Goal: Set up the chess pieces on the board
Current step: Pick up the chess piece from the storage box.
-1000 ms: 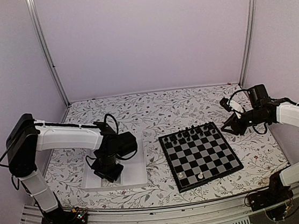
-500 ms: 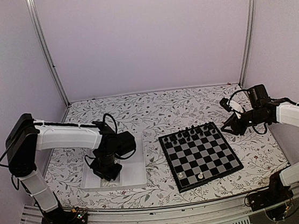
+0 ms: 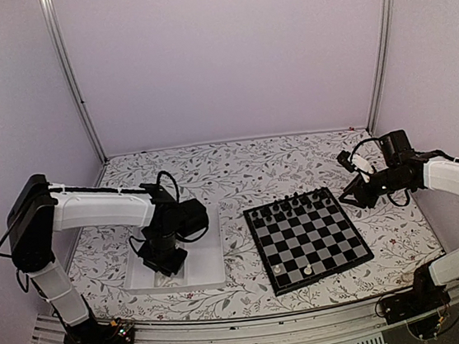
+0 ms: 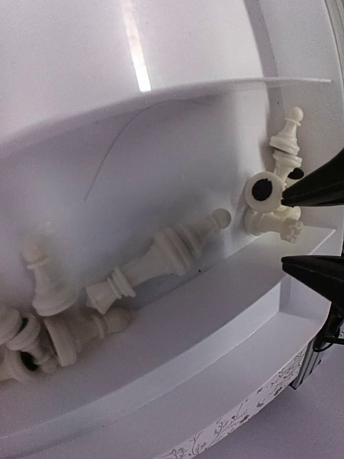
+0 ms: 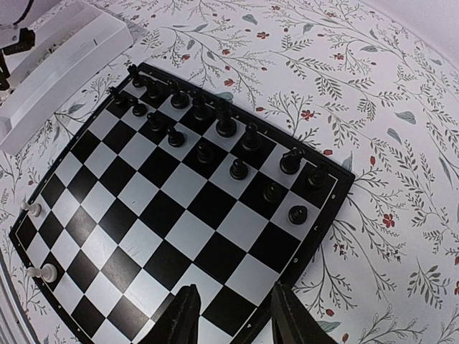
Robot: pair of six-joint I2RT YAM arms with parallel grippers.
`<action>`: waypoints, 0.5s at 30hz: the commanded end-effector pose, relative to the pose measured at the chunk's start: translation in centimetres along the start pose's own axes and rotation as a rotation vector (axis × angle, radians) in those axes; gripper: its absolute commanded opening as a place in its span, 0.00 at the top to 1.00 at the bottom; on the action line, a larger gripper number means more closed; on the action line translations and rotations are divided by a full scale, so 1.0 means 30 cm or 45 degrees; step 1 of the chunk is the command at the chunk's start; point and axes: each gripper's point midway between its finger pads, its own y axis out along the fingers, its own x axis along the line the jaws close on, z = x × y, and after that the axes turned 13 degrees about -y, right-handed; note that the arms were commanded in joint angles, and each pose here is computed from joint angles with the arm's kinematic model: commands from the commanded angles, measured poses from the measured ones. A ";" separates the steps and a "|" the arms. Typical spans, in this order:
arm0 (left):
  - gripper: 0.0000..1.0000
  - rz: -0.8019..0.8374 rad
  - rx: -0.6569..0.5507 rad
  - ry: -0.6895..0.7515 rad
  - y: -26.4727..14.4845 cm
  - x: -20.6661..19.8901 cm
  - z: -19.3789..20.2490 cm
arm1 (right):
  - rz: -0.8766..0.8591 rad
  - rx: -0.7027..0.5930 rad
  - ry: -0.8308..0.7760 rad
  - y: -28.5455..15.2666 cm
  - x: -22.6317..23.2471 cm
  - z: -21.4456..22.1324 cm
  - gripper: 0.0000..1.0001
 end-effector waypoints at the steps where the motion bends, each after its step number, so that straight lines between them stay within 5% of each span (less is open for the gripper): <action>1: 0.71 -0.027 0.012 -0.025 0.007 0.026 0.005 | -0.023 -0.011 -0.005 -0.001 0.006 -0.008 0.63; 15: 0.80 0.040 0.065 -0.014 0.044 -0.014 0.033 | -0.030 -0.012 -0.003 0.001 0.008 -0.008 0.63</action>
